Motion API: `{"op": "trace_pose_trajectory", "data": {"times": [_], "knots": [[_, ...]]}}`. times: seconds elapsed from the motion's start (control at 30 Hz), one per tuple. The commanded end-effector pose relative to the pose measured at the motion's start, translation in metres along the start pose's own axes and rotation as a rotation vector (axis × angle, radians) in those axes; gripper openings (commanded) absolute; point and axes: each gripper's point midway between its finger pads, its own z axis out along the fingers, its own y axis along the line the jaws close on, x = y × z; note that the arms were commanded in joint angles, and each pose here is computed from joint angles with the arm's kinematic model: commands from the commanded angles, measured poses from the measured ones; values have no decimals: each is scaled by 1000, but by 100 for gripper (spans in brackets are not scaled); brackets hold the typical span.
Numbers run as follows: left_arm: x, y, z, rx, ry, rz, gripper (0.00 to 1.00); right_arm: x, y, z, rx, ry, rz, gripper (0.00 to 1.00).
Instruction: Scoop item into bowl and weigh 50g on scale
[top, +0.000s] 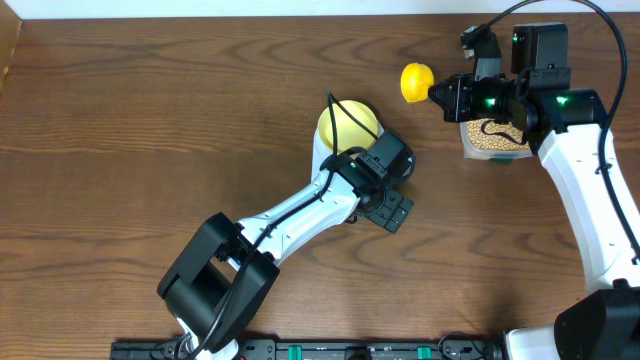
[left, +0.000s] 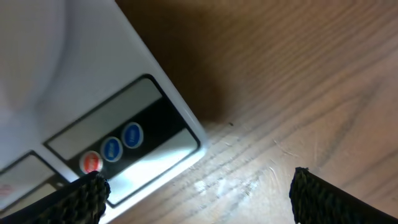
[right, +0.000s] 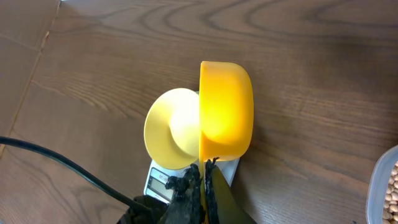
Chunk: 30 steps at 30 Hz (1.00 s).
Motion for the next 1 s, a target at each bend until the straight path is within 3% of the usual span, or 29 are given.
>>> {"op": "trace_pose_trajectory", "data": {"times": [0.0, 0.97], "knots": [[-3, 9, 5, -48, -8, 9, 95, -7, 6, -5, -6, -17, -32, 1], [0, 26, 20, -62, 16, -69, 95, -5, 6, -5, -5, -10, -35, 1]]}}
